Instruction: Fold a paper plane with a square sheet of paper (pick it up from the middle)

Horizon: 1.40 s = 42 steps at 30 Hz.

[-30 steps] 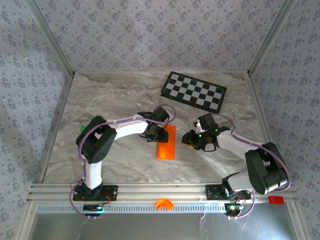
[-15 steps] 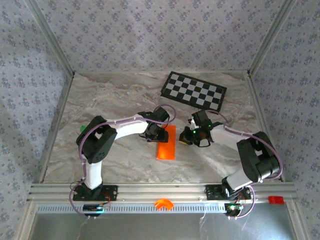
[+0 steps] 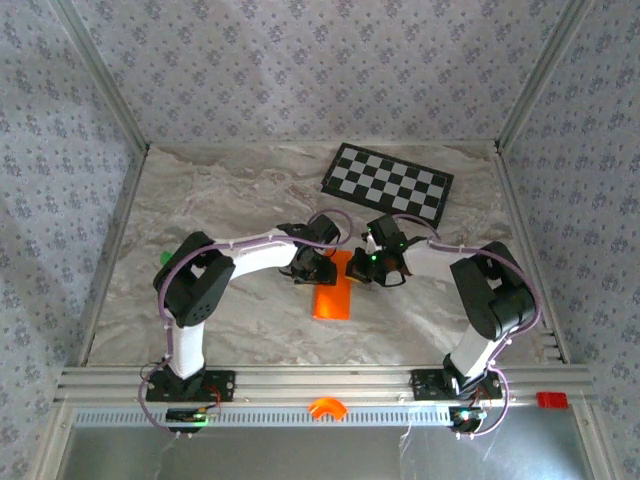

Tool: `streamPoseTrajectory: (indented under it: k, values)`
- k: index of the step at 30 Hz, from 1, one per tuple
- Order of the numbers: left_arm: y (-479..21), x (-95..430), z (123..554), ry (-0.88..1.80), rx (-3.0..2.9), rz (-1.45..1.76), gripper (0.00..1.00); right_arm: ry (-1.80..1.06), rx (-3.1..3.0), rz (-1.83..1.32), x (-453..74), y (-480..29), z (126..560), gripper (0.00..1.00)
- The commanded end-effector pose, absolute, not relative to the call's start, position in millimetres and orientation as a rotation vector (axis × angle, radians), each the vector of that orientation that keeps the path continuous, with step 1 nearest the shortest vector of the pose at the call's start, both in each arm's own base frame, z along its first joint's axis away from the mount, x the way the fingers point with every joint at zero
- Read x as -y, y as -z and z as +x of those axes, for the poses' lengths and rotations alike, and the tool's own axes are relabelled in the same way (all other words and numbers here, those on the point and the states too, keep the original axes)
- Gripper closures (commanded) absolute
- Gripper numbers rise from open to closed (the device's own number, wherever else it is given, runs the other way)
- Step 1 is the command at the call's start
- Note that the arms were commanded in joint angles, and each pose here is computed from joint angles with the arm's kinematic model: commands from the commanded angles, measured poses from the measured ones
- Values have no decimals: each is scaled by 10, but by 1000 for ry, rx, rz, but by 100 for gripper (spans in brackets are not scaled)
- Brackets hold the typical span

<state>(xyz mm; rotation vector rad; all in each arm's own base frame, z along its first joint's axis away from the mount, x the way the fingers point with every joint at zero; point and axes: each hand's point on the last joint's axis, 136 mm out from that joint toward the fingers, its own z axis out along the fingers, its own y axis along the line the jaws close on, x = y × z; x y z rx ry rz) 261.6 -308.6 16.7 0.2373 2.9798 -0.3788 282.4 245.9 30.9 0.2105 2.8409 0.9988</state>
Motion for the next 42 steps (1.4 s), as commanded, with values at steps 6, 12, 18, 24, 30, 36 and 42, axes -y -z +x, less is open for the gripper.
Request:
streamPoseTrajectory:
  k: [6,12,18,24,30,36,42]
  values:
    - [419,2863,2526,199,-3057,235,44,-1032,-2843,207,-2603,-282,2898,100]
    - [429,2863,2514,199,-3060,235,44,-960,-2906,196,-2531,-98,2791,100]
    - [428,2860,2500,206,-3057,209,44,-764,-3031,178,-2224,301,2487,100]
    - [246,2979,2539,303,-3024,196,44,-704,-3074,127,-2049,436,2334,100]
    - [-92,3131,2575,430,-2960,195,42,-732,-3074,57,-1984,421,2264,100]
    - [-607,3193,2629,609,-2814,137,40,-706,-3097,-100,-1925,434,2167,100]
    - [-915,3138,2683,779,-2693,37,47,-723,-3092,-183,-1930,409,2085,100]
